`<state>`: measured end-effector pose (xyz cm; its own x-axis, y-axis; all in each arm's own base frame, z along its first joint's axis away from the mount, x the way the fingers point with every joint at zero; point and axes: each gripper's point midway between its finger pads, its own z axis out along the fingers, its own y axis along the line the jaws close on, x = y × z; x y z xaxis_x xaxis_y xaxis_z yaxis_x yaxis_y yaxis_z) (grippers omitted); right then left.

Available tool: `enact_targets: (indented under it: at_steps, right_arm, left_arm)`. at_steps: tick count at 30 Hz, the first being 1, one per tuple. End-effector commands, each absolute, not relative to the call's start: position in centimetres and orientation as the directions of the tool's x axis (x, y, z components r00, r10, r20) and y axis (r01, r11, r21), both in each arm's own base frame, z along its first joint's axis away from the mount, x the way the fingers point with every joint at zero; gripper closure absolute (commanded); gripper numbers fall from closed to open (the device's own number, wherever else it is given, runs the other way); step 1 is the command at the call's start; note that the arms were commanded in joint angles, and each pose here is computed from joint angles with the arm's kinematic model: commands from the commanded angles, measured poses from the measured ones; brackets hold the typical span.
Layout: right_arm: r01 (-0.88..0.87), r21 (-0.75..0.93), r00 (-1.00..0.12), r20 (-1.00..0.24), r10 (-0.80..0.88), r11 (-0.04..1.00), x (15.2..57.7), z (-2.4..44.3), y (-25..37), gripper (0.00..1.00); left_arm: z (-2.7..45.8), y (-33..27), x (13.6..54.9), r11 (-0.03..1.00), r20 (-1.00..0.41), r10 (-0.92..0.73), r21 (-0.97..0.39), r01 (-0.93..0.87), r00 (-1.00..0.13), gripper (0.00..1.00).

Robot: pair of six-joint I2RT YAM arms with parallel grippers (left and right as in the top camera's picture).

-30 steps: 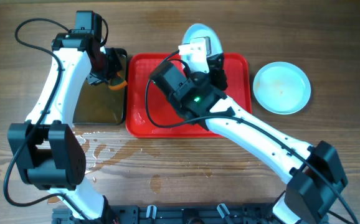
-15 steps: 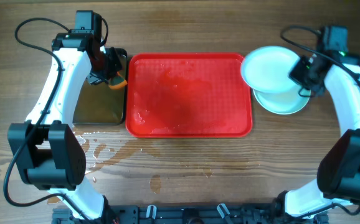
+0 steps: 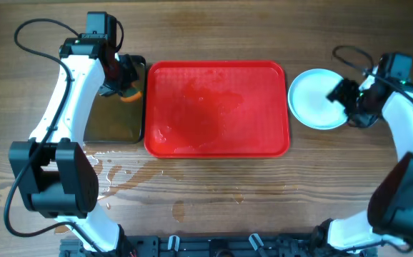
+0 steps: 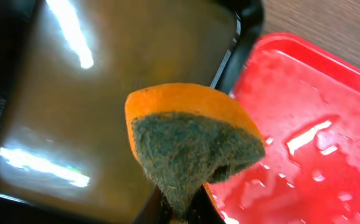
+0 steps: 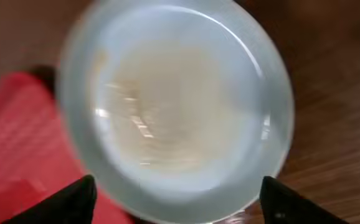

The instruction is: Clean dirty plates on tray and stack at the side

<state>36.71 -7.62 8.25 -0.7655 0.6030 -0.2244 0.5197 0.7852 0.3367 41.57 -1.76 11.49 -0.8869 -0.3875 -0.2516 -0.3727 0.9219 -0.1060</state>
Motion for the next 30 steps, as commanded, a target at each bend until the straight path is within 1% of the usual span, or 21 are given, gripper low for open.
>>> enact_targets:
  at_steps: [1,4,8,12,13,14,15,16,18,20,22,24,25,26,29,30]
  right_arm:
    - [0.379,0.425,-0.782,-0.327,0.530,0.822,38.0,13.2,-5.9,0.11]
    - [0.335,0.418,-0.810,-0.330,0.485,0.844,37.8,13.4,-4.5,0.11]
    - [0.268,0.414,-0.844,-0.335,0.419,0.870,38.1,13.4,-1.8,0.11]
    - [0.252,0.414,-0.850,-0.337,0.405,0.875,38.2,13.4,-1.1,0.11]
    - [0.253,0.415,-0.851,-0.335,0.405,0.874,38.1,13.4,-1.1,0.11]
    - [0.254,0.414,-0.852,-0.332,0.405,0.874,38.0,13.4,-1.1,0.11]
    - [0.254,0.415,-0.852,-0.332,0.405,0.874,38.0,13.4,-1.1,0.11]
    - [0.254,0.415,-0.851,-0.333,0.405,0.874,38.1,13.4,-1.1,0.11]
    - [0.249,0.419,-0.850,-0.337,0.404,0.873,38.0,13.6,-1.0,0.11]
    - [0.239,0.421,-0.841,-0.361,0.403,0.875,37.9,14.7,-1.0,0.11]
    - [0.199,0.419,-0.817,-0.429,0.386,0.886,37.8,17.4,-1.0,0.11]
    - [0.147,0.412,-0.773,-0.519,0.365,0.899,37.5,21.5,-0.9,0.08]
    - [0.119,0.402,-0.756,-0.556,0.345,0.908,37.3,23.1,-0.9,0.08]
    - [0.081,0.384,-0.726,-0.609,0.318,0.920,36.7,25.6,-0.8,0.07]
    - [0.024,0.362,-0.635,-0.714,0.294,0.932,34.6,30.5,-0.4,0.07]
    - [0.009,0.355,-0.604,-0.743,0.288,0.935,33.8,31.9,-0.2,0.07]
  left_arm:
    - [10.8,0.0,42.5,0.954,-0.297,-0.287,-0.001,-0.300,-0.911,0.96]
    - [8.4,0.3,42.8,0.978,-0.258,-0.190,0.039,-0.207,-0.947,0.96]
    - [4.5,0.5,42.4,0.992,-0.162,-0.093,0.075,-0.106,-0.982,0.96]
    - [2.4,0.5,42.1,0.992,-0.113,-0.090,0.082,-0.099,-0.990,0.96]
    - [2.1,0.5,42.1,0.992,-0.107,-0.090,0.082,-0.099,-0.990,0.82]
    - [2.0,0.5,42.0,0.992,-0.104,-0.090,0.083,-0.099,-0.990,0.59]
    - [2.0,0.6,42.0,0.992,-0.104,-0.090,0.083,-0.099,-0.990,0.08]
    - [2.0,0.6,42.1,0.992,-0.105,-0.090,0.083,-0.099,-0.990,0.00]
    - [2.4,0.6,42.0,0.991,-0.107,-0.096,0.083,-0.105,-0.990,0.00]
    - [4.6,0.5,41.8,0.990,-0.126,-0.105,0.079,-0.116,-0.986,0.00]
    - [9.6,0.3,41.7,0.991,-0.188,-0.100,0.069,-0.115,-0.977,0.00]
    - [16.5,-0.2,41.7,0.993,-0.336,-0.089,0.046,-0.111,-0.938,0.00]
    - [18.4,-0.4,41.5,0.993,-0.384,-0.086,0.038,-0.109,-0.919,0.00]
    - [21.8,-0.4,41.1,0.994,-0.470,-0.086,0.023,-0.110,-0.878,0.00]
    - [26.1,-0.3,39.6,0.994,-0.565,-0.090,0.005,-0.112,-0.820,0.00]
    - [26.8,-0.3,39.3,0.994,-0.579,-0.090,0.002,-0.112,-0.810,0.00]
